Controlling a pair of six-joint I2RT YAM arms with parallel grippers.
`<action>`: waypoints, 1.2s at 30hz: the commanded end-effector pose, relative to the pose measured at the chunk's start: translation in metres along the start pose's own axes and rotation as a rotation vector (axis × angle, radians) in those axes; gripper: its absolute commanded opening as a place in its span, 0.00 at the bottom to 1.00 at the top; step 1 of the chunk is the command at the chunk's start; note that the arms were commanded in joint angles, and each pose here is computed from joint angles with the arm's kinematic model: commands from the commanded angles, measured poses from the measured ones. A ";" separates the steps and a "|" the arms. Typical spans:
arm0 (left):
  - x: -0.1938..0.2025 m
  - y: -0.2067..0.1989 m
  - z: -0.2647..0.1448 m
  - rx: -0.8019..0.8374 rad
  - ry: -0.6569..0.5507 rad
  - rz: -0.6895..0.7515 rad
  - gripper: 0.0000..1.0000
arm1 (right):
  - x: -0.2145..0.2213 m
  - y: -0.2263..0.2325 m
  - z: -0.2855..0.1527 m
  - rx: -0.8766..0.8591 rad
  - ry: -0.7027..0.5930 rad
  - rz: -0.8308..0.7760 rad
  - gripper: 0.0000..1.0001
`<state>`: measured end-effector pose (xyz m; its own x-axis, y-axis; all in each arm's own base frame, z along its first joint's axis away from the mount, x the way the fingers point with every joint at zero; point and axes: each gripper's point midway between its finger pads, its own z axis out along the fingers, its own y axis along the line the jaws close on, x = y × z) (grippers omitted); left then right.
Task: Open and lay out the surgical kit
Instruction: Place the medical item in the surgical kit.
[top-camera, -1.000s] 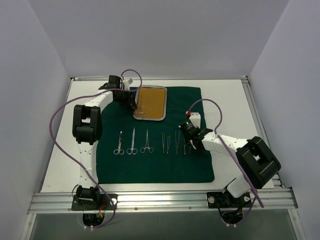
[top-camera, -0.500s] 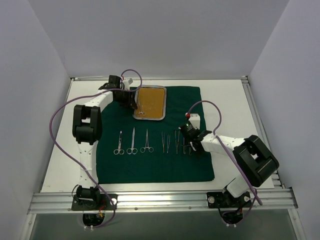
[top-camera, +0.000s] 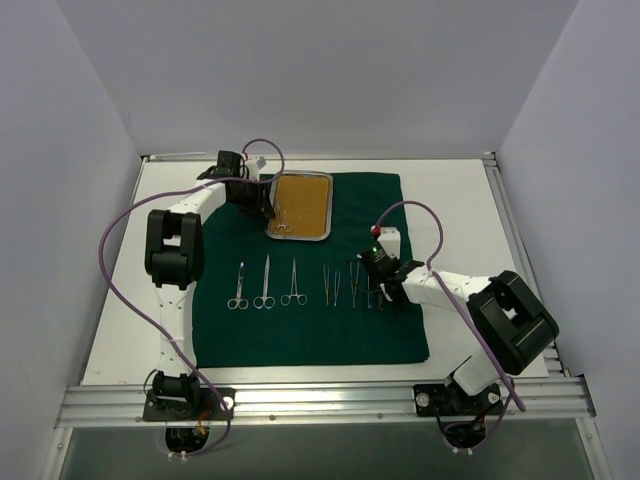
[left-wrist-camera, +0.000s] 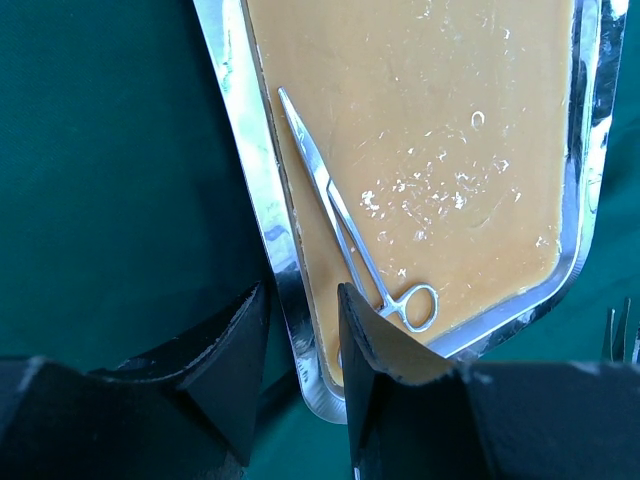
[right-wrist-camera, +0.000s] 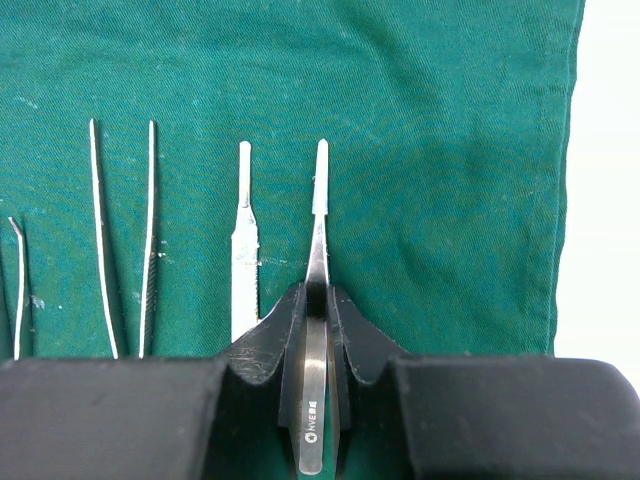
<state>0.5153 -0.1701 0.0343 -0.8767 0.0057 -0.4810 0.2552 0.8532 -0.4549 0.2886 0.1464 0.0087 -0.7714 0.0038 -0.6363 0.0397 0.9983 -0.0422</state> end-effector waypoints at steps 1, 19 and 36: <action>-0.021 -0.011 -0.010 0.031 -0.055 0.024 0.43 | -0.019 -0.004 -0.006 0.030 -0.035 0.001 0.00; -0.023 -0.009 -0.013 0.032 -0.061 0.019 0.43 | -0.014 -0.002 0.010 0.035 -0.010 -0.018 0.00; -0.025 -0.009 -0.015 0.034 -0.066 0.017 0.43 | -0.027 -0.007 -0.005 0.048 -0.045 0.012 0.18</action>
<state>0.5157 -0.1680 0.0351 -0.8776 -0.0004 -0.4794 0.2528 0.8493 -0.4634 0.3027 0.1477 0.0127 -0.7665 -0.0047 -0.6422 0.0442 0.9972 -0.0600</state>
